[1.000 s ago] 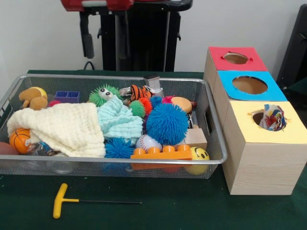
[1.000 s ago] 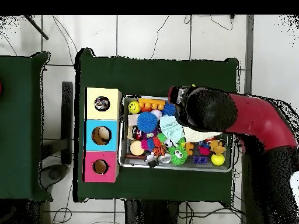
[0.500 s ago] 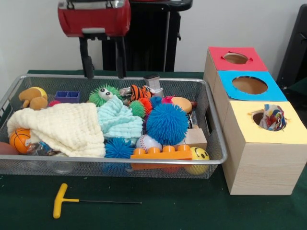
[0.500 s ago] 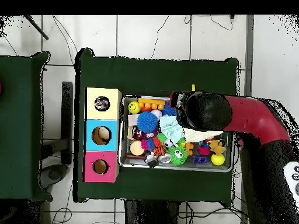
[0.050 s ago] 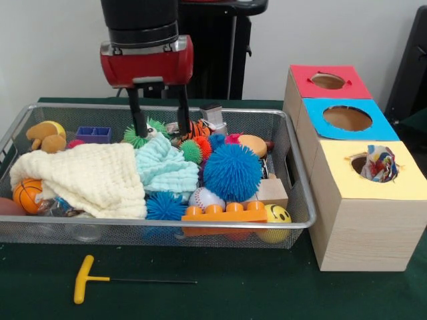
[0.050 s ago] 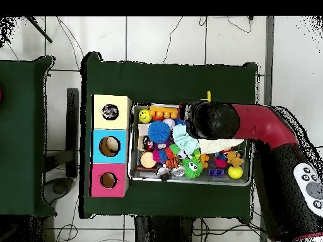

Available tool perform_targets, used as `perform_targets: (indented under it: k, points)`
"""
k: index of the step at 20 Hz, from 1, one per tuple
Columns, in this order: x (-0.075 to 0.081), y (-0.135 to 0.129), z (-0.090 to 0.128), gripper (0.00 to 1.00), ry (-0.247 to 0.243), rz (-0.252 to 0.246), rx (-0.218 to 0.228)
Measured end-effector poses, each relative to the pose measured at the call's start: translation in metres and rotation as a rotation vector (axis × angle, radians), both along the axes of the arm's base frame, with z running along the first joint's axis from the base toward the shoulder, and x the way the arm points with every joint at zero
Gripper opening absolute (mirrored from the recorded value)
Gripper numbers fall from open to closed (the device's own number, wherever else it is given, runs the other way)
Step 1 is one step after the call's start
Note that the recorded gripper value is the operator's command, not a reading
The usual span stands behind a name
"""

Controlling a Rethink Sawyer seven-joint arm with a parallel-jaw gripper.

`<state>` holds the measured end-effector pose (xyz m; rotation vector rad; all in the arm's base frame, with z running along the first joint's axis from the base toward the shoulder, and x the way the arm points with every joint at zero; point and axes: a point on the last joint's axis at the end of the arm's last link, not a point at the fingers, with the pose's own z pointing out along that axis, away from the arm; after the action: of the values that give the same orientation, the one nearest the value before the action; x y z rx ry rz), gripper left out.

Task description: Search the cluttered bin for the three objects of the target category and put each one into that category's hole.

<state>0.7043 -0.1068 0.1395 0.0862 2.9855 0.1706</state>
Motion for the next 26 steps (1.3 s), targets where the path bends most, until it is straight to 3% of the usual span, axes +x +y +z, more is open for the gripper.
perform_targets:
  k: [6, 11, 14, 22, 26]
  points:
    - [0.023, -0.032, 0.003, 1.0, -0.045, 0.065, -0.032]
    - [0.05, -0.067, 0.014, 1.0, -0.08, 0.157, -0.077]
    - [0.057, -0.086, 0.017, 1.0, -0.091, 0.191, -0.09]
    - [0.05, -0.116, -0.004, 1.0, -0.081, 0.19, -0.077]
    - [0.035, -0.134, -0.038, 1.0, -0.047, 0.166, -0.048]
